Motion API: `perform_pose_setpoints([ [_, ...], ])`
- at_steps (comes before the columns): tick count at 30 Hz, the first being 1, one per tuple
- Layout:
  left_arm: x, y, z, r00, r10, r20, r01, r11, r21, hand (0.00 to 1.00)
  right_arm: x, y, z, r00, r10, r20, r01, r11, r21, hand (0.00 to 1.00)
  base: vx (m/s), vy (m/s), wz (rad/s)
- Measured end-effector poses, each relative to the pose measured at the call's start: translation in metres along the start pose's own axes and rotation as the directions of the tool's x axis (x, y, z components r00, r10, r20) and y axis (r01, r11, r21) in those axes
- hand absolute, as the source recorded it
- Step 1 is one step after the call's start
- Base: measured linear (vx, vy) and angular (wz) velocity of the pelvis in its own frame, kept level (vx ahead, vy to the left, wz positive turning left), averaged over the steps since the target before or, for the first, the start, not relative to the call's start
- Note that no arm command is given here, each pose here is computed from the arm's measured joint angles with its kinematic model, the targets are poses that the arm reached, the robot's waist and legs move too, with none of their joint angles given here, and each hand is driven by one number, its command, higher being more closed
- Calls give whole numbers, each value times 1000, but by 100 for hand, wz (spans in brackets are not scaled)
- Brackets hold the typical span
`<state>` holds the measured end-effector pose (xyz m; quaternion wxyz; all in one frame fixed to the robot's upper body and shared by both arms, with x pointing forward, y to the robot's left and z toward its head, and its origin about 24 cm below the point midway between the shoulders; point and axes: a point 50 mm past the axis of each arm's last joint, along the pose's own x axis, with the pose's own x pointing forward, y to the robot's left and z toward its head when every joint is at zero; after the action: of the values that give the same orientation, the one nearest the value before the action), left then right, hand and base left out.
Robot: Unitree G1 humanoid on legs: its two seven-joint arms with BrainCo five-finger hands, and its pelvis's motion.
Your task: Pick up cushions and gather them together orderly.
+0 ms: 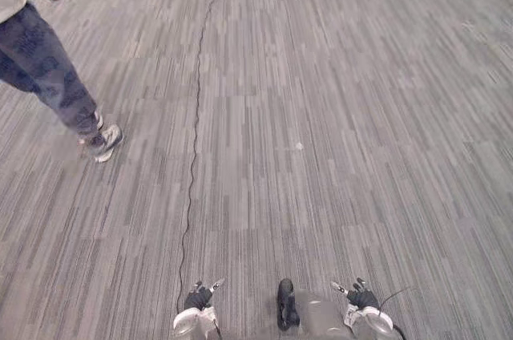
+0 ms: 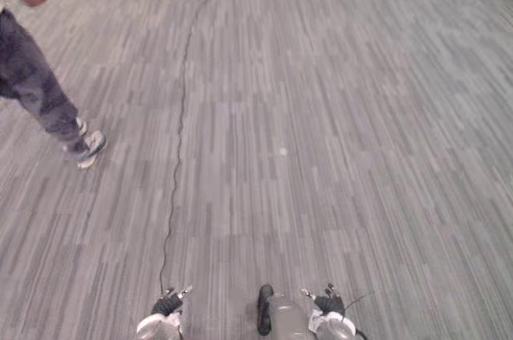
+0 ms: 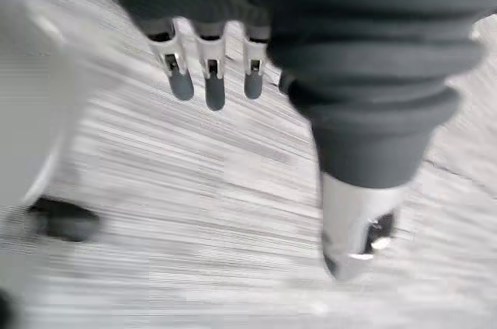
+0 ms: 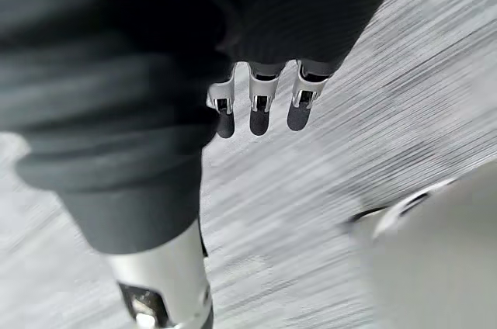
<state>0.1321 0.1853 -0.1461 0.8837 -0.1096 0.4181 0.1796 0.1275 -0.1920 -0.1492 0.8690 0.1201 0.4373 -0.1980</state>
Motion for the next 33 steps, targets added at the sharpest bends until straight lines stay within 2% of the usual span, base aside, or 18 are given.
perform_pose_setpoints([
  [6, -1, -7, 6, 999, -22, 40, 22, 1000, -7, 0, -1, 16, -4, 999, 31, -12, -30, 998, 58, 0, 466, 106, -47],
  [13, -2, 7, 2, 999, 1, 34, -2, 1000, 23, 0, -5, 23, -14, 998, 48, -39, -46, 998, 53, 0, 597, 303, -69],
  [19, -1, 0, -6, 999, -26, -25, 27, 998, 59, 0, -8, 22, -5, 997, 63, 37, -63, 998, 6, 0, 392, 133, -63],
  [24, -1, -3, -13, 997, -42, -63, 45, 998, 51, 0, -5, 18, 1, 997, 57, 51, -58, 998, 12, 0, 392, 13, -25],
  [30, -3, -6, -18, 996, -38, -77, 41, 998, 38, 0, -2, 16, 9, 995, 68, 70, -65, 997, -46, 0, 607, -152, -3],
  [33, -3, -4, -12, 999, -27, -46, 28, 999, 17, 0, 0, 24, 15, 993, 93, 69, -88, 993, -75, 0, 635, -10, -141],
])
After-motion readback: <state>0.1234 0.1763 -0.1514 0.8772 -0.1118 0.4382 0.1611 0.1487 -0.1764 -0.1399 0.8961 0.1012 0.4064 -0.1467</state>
